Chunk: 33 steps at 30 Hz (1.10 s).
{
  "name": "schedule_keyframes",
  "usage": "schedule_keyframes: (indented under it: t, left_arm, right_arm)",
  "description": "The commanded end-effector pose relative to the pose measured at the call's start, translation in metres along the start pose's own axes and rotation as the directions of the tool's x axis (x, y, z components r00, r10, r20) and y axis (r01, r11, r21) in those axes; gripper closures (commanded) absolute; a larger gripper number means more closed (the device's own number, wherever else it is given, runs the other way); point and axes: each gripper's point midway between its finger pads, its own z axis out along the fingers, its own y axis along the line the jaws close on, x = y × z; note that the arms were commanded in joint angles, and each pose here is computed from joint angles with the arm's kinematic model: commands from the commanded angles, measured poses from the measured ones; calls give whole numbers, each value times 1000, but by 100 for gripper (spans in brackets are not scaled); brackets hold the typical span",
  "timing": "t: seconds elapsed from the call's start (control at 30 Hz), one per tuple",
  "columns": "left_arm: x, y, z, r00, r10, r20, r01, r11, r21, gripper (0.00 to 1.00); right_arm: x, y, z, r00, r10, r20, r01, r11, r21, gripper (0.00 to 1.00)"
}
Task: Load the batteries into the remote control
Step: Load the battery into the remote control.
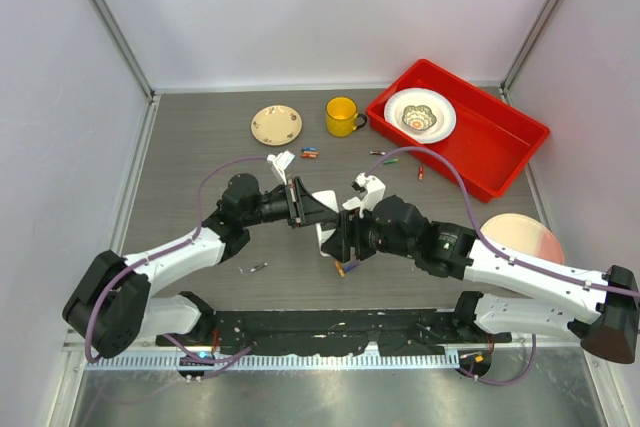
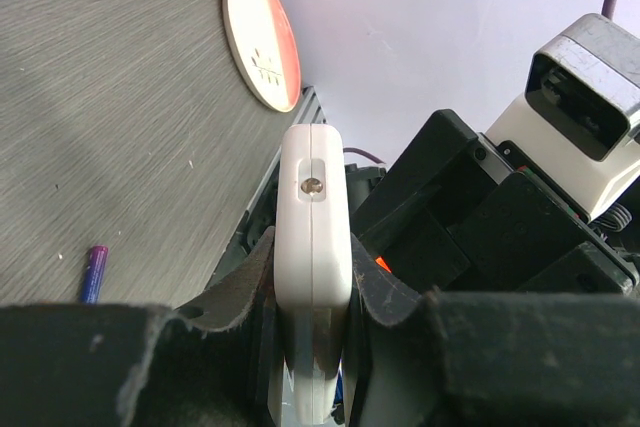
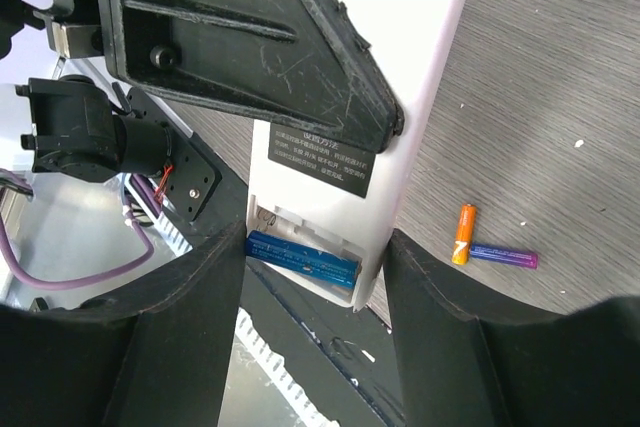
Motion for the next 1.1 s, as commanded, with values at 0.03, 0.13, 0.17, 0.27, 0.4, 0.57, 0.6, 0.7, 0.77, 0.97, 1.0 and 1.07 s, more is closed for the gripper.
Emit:
schedule_keyframes:
  t: [0.03, 0.13, 0.17, 0.27, 0.4, 0.57, 0.6, 0.7, 0.77, 0.97, 1.0, 1.07]
  left_arm:
    - [-14, -37, -3, 995, 85, 49, -90, 991, 96, 100]
    - [-16, -39, -3, 994, 90, 61, -96, 991, 98, 100]
    - [-17, -39, -3, 994, 88, 63, -94, 991, 98, 100]
    - [-19, -42, -4, 993, 93, 70, -100, 990, 102, 100]
    - [-19, -45, -4, 993, 94, 70, -102, 989, 110, 100]
    - [-23, -49, -7, 994, 86, 72, -95, 987, 128, 100]
    - [-25, -50, -8, 994, 85, 75, -95, 987, 131, 100]
    - [-26, -52, -8, 995, 76, 70, -86, 985, 147, 100]
    - [-26, -55, -7, 995, 74, 66, -84, 984, 159, 100]
    - [-29, -59, -9, 995, 77, 58, -86, 981, 174, 100]
    - [-30, -59, -9, 995, 77, 57, -86, 981, 176, 100]
    - [-30, -61, -9, 995, 82, 52, -90, 980, 180, 100]
  right_arm:
    - [1, -6, -2, 1000, 5, 6, -5, 1000, 10, 49]
    - [4, -8, -1, 1000, 6, -4, -6, 1000, 17, 53]
    - [5, -8, -1, 1000, 7, -5, -7, 1000, 16, 54]
    - [7, -9, 0, 1000, 7, -12, -7, 1000, 20, 58]
    - [10, -13, 1, 1000, -1, -24, 2, 1000, 31, 59]
    - [15, -19, 0, 999, -27, -44, 29, 998, 54, 61]
    - [15, -20, 0, 998, -33, -46, 35, 998, 55, 62]
    - [18, -21, 0, 997, -57, -60, 60, 997, 53, 66]
    - [20, -22, 0, 994, -75, -75, 79, 995, 56, 69]
    - [22, -30, -1, 985, -137, -107, 146, 986, 81, 76]
    - [22, -32, -1, 984, -142, -110, 153, 984, 90, 78]
    - [24, -36, 0, 979, -160, -130, 174, 979, 107, 80]
